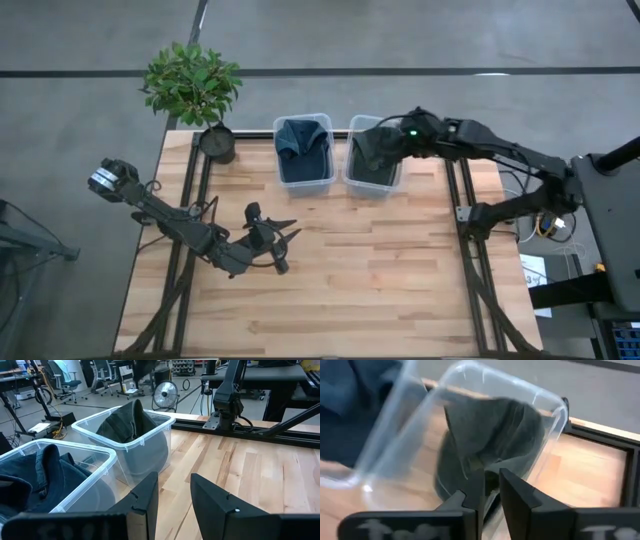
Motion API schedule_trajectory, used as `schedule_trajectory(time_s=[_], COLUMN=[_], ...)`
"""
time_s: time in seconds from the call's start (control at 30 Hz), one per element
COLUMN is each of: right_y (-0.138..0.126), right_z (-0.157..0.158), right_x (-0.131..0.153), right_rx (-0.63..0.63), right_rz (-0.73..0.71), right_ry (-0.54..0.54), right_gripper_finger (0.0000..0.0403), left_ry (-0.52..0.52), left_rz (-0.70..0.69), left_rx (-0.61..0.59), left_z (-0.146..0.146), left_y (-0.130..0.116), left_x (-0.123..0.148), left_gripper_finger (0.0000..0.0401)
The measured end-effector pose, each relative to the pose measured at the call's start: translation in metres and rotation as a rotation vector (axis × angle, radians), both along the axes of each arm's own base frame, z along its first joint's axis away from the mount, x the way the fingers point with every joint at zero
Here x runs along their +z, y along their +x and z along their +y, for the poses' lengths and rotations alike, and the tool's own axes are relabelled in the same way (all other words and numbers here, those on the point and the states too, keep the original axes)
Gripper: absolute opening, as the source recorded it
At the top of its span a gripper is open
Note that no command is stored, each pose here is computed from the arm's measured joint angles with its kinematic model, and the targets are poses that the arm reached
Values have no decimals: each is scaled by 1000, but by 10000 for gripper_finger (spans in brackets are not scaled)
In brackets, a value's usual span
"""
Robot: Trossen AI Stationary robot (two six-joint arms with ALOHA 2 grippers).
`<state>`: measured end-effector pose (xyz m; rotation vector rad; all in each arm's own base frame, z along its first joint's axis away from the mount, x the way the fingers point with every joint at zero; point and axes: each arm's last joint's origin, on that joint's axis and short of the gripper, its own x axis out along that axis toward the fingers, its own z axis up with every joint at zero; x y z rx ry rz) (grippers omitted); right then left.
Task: Pick & Place hat
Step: Put the black cap into the right transparent bin, then return to Home Position
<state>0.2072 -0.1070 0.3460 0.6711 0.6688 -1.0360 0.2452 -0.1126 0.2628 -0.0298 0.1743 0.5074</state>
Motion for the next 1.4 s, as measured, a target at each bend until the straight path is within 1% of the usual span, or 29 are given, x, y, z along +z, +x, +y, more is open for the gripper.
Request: schedule_trajectory(time_s=[0.2, 0.3, 0.5, 0.63, 0.73, 0.8, 0.9, 1.07, 1.2, 1.3, 1.4], right_y=[24, 33, 45, 57, 63, 65, 65, 53, 31, 7, -18], right_z=[-23, -34, -51, -58, -61, -62, -60, -41, -11, 19, 49], right_x=[-34, -49, -79, -91, -93, -88, -71, -24, 13, 38, 55], right_rx=[28, 22, 25, 55, 73, 75, 78, 119, 212, 300, 391], right_rz=[181, 252, 432, 488, 508, 508, 470, 343, 248, 160, 63], right_ry=[44, 75, 175, 201, 207, 203, 171, 73, -19, -90, -143], right_gripper_finger=[22, 11, 8, 8, 8, 8, 8, 8, 8, 8, 8], left_ry=[-18, -18, -20, -20, -20, -21, -20, -17, -18, -17, -17], left_rz=[-10, -10, -11, -11, -11, -11, -11, -10, -10, -9, -9], left_rx=[4, 4, 4, 4, 5, 5, 5, 4, 4, 5, 5], left_z=[0, 0, 0, 0, 0, 0, 0, 0, 0, 0, 0], left_y=[0, 0, 0, 0, 0, 0, 0, 0, 0, 0, 0], left_x=[0, 0, 0, 0, 0, 0, 0, 0, 0, 0, 0], left_gripper_finger=[107, 107, 107, 107, 107, 107, 107, 107, 107, 107, 107])
